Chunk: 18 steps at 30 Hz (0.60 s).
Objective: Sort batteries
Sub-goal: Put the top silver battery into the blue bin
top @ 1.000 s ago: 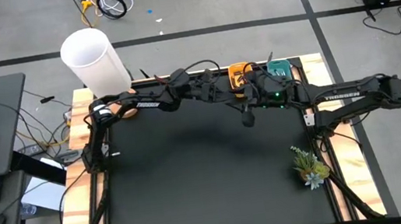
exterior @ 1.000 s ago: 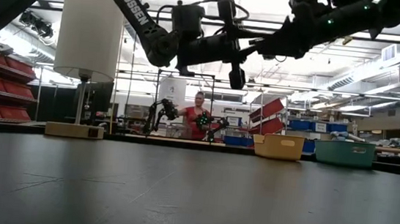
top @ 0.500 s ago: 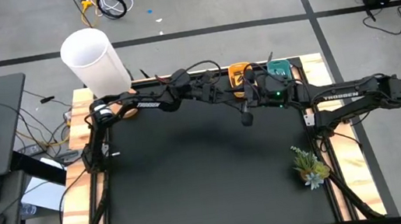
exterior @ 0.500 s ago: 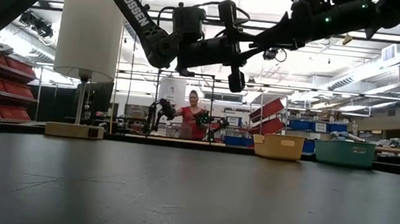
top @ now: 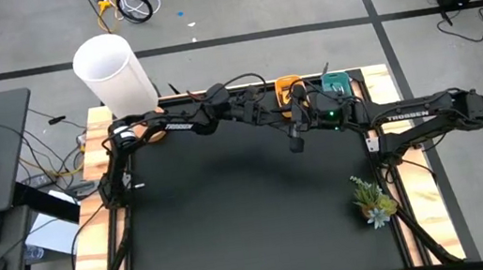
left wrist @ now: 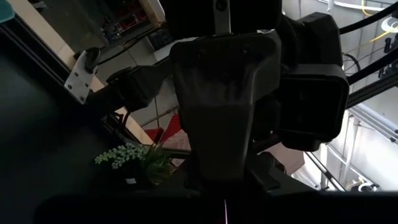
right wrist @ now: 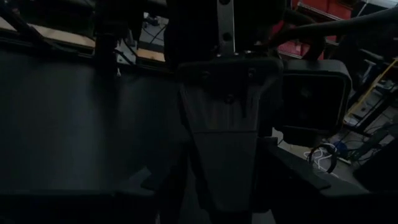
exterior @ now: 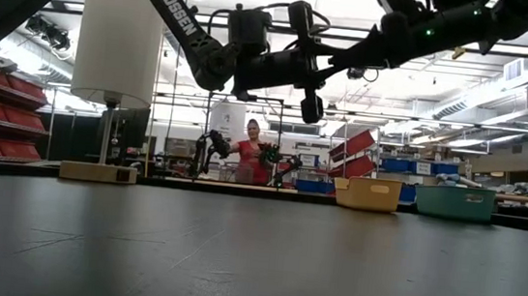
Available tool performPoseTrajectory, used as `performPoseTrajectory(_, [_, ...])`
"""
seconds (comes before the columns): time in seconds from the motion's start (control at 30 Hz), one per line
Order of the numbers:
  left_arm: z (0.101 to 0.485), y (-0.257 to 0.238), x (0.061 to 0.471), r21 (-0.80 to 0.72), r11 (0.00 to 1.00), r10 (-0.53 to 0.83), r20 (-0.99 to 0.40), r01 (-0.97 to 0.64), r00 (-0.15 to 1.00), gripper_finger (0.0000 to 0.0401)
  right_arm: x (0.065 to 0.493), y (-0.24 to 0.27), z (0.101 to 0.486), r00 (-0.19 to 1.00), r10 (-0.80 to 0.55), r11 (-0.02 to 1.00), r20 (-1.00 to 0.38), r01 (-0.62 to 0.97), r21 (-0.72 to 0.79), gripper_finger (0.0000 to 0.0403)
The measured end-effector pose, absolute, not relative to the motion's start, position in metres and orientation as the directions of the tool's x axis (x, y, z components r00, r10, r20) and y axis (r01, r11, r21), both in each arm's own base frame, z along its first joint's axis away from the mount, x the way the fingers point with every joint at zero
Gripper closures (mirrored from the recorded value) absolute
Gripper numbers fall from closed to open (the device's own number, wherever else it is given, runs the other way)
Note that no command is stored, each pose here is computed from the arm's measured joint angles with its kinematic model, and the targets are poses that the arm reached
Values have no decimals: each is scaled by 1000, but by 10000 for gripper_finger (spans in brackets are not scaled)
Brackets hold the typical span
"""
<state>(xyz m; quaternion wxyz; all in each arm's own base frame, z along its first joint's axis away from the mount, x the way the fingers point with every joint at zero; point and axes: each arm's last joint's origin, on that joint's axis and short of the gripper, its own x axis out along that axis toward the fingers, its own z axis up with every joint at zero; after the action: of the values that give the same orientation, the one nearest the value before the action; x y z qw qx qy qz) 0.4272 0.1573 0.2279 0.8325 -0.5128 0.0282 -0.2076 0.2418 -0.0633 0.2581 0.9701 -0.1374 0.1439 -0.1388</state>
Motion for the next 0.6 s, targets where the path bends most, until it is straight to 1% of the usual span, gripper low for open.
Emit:
performPoseTrajectory(0.17, [228,156,427,-862,389,-381,170,324,909,348,242,-65,259,919,-315,919,-235,234,-318,219])
performPoseTrajectory(0.37, [228,153,428,-868,380,-385,167,321,908,347,241,-66,257,914,-319,896,-253,203,-395,261])
performPoseTrajectory(0.47, [228,153,429,-874,369,-383,168,317,908,346,241,-66,257,913,-319,893,-254,201,-402,282])
performPoseTrajectory(0.53, [228,153,429,-874,368,-383,169,318,908,338,241,-66,257,912,-321,893,-257,201,-403,293])
performPoseTrajectory(0.6, [229,153,428,-868,371,-384,179,329,906,320,241,-66,257,911,-323,892,-258,201,-405,302])
